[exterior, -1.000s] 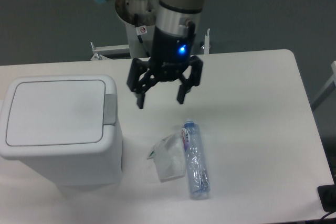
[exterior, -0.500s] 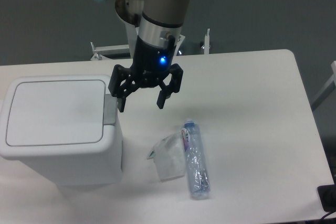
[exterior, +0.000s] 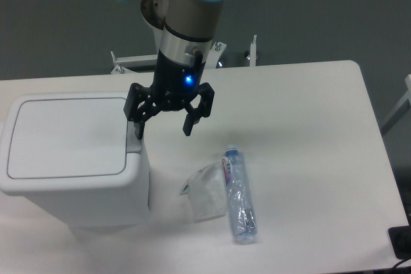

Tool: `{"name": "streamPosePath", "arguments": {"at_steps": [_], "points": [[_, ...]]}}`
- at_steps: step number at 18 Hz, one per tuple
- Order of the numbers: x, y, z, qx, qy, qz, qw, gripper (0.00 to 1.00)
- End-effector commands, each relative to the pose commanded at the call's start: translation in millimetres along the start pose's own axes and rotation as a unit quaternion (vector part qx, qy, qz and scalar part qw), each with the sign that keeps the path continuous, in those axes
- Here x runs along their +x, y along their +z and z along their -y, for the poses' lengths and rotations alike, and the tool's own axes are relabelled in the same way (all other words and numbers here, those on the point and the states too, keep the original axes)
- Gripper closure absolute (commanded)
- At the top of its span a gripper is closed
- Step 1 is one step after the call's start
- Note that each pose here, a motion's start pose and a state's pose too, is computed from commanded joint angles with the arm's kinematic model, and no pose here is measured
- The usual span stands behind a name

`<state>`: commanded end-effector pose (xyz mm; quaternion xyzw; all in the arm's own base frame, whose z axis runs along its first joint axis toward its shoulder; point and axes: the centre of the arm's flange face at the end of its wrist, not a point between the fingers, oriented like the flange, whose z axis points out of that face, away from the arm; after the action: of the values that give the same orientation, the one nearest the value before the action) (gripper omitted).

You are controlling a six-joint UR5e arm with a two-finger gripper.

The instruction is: Open the trash can

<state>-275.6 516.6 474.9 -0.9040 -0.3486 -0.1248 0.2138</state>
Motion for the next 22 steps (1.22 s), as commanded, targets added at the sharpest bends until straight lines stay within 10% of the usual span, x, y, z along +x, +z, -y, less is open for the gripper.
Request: {"name": "streamPosePath", "arguments": {"at_steps": [16, 22], "points": [[9.1, -14.0, 5.7, 0.04, 0.024, 0.002, 0.9989, 0.0], [-26.9, -81.1, 65.2, 0.144, 0.088, 0.081, 0.9824, 0.0]]}}
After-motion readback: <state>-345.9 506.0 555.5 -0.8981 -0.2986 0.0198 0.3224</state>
